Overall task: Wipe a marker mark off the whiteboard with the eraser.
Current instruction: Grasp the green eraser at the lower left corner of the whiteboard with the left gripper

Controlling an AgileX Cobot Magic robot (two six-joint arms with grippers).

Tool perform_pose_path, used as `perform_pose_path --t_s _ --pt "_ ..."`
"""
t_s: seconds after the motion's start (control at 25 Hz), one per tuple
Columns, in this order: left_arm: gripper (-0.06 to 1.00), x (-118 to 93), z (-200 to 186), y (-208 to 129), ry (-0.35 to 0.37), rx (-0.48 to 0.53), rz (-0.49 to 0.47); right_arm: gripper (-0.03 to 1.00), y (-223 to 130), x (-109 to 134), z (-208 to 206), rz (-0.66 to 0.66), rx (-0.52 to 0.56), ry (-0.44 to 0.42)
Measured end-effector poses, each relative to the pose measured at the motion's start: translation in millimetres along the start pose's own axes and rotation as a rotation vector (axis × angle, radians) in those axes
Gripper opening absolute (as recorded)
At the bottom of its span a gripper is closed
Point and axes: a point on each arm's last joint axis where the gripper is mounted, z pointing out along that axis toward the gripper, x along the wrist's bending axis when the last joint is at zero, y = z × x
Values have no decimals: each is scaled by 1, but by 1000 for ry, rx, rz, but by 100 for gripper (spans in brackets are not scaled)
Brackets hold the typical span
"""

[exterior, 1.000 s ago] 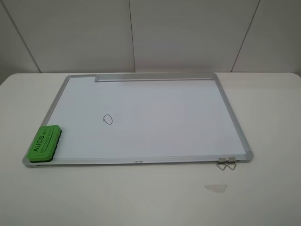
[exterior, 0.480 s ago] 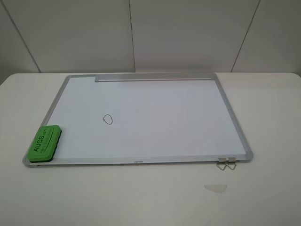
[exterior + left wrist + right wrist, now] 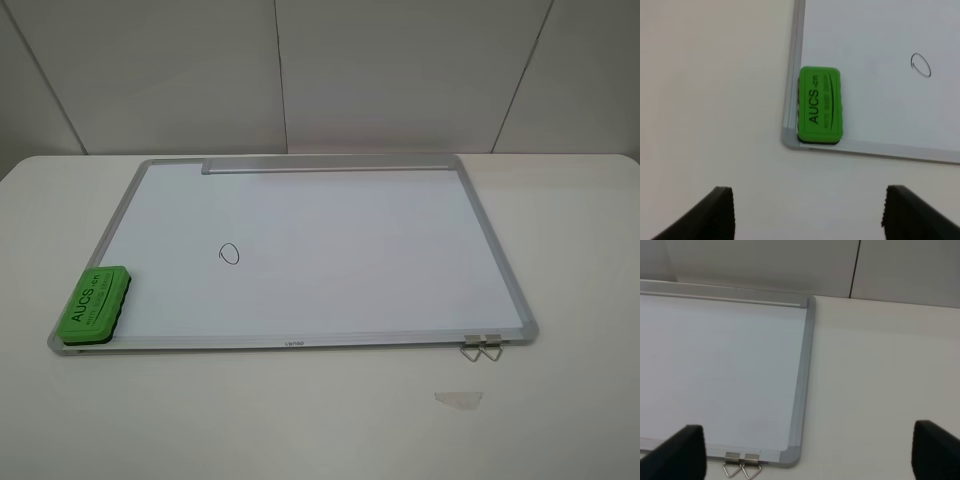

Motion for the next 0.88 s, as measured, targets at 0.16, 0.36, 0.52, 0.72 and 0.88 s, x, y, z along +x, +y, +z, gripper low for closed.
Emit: perform_pose_path --t_s 0.16,0.36,0.52,0.72,0.88 --pt "63 -5 -4 33 6 35 -38 82 0 0 0 0 0 0" --pt "63 -11 7 70 21 114 -45 82 0 0 0 0 0 0" --pt "63 -15 37 94 44 246 -44 82 0 0 0 0 0 0" --pt "63 -16 83 107 74 434 -26 82 0 0 0 0 0 0" --pt "63 -16 114 111 95 553 -17 82 0 0 0 0 0 0"
